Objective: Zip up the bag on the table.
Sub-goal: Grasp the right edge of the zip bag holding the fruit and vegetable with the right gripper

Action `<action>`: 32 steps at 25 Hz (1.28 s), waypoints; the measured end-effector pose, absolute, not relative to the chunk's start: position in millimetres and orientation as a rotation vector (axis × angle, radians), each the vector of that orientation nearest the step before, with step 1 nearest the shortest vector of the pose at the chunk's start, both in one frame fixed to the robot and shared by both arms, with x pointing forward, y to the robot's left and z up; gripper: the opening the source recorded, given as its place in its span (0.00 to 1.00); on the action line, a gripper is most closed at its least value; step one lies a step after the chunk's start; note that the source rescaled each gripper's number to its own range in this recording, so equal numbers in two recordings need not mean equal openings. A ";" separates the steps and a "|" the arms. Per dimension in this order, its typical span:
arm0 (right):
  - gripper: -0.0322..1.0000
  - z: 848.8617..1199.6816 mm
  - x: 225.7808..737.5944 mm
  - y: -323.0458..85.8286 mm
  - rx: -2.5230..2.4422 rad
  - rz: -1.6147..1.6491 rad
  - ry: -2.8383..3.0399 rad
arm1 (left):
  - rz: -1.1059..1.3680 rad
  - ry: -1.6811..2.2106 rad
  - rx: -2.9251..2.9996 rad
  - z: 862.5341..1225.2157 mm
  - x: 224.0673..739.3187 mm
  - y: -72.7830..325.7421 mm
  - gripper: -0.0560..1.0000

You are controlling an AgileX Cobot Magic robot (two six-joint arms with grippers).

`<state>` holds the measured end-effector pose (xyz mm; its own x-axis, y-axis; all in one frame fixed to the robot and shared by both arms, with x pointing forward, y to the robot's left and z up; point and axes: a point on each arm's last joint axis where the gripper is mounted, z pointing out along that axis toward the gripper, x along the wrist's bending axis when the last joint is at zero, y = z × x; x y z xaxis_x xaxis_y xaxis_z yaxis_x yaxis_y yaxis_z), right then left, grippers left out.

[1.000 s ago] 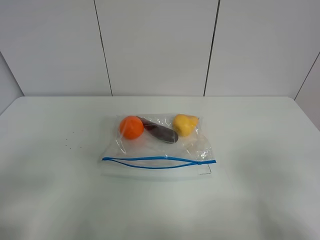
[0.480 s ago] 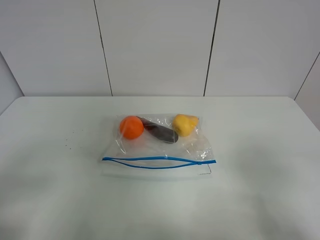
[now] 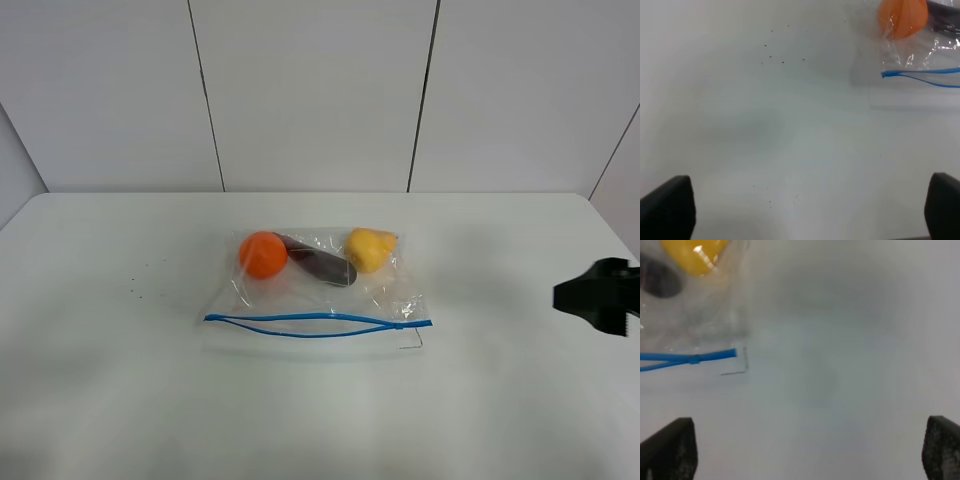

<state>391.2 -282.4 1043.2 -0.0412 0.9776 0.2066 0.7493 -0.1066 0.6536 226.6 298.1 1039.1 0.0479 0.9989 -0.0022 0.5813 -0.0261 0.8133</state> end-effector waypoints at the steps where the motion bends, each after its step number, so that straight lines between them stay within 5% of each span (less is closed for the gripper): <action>1: 1.00 1036.1 402.3 -280.1 1.912 0.925 1.857 | 0.823 1.605 1.681 1039.1 226.6 298.1 0.94; 12: 1.00 960.4 497.0 -277.3 2.035 1.065 2.144 | 0.823 1.605 1.681 1039.1 226.6 298.1 0.94; 22: 1.00 899.4 565.3 -305.1 2.129 1.739 2.329 | 0.823 1.605 1.681 1039.1 226.6 298.1 0.94; 32: 1.00 869.1 605.8 -274.5 2.050 1.706 2.556 | 0.823 1.605 1.681 1039.1 226.6 298.1 0.94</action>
<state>605.8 -274.5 869.1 -0.2812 0.4685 0.8375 0.9531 0.0348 0.3006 226.6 298.1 1039.1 0.0479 0.9989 -0.0022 0.5813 -0.0261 0.8133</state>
